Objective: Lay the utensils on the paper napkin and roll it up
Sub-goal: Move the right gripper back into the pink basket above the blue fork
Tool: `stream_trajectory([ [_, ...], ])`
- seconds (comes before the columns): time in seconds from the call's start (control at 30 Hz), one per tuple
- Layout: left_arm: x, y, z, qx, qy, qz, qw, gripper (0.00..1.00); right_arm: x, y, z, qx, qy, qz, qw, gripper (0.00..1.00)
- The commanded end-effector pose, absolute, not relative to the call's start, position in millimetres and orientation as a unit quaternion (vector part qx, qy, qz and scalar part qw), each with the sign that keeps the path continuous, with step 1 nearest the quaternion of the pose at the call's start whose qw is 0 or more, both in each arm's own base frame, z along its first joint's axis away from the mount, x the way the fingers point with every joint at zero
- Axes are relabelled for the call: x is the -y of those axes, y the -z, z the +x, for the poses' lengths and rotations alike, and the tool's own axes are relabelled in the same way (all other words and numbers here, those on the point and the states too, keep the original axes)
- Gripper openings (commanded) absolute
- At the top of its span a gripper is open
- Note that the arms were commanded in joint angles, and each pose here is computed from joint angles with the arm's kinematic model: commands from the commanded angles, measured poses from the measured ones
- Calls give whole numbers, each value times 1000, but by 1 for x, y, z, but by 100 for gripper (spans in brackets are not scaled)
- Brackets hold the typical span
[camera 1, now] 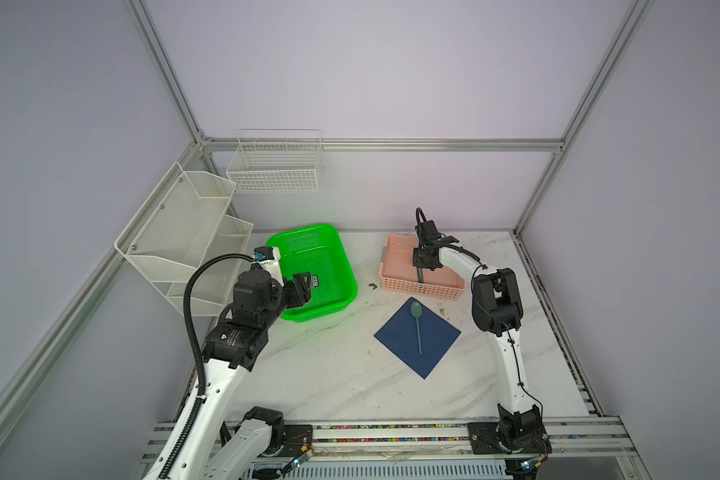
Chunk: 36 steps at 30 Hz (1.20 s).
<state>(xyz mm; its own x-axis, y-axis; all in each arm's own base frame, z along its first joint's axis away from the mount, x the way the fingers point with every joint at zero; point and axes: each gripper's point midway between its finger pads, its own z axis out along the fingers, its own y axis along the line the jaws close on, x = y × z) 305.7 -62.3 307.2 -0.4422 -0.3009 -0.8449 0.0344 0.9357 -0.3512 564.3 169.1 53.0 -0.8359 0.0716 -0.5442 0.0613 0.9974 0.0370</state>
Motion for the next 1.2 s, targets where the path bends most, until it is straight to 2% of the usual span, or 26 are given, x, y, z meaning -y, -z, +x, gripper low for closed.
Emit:
stream_trajectory([
  [0.0,63,-306,309,-830,157,-72,531,69,-170,-35,557,-966,-7,19,257,26],
  [0.37,61,-304,309,-830,152,-74,531,69,-166,-12,543,-973,1,19,230,27],
  [0.4,61,-305,309,-830,151,-74,532,69,-165,-10,542,-973,2,20,228,26],
  [0.47,60,-305,308,-829,149,-75,534,69,-166,-8,541,-974,2,19,225,17],
  [0.63,57,-307,308,-828,142,-75,537,69,-167,-11,542,-975,0,18,223,8],
  [0.77,56,-308,307,-827,139,-76,539,69,-171,-47,551,-967,-6,17,253,4],
  [0.97,55,-308,308,-828,136,-76,539,69,-174,-149,555,-938,-29,26,344,4],
  [1.07,56,-307,309,-828,137,-77,538,69,-170,-163,548,-935,-30,29,353,4],
  [1.17,58,-307,311,-828,142,-77,537,69,-169,-150,546,-939,-23,25,341,7],
])
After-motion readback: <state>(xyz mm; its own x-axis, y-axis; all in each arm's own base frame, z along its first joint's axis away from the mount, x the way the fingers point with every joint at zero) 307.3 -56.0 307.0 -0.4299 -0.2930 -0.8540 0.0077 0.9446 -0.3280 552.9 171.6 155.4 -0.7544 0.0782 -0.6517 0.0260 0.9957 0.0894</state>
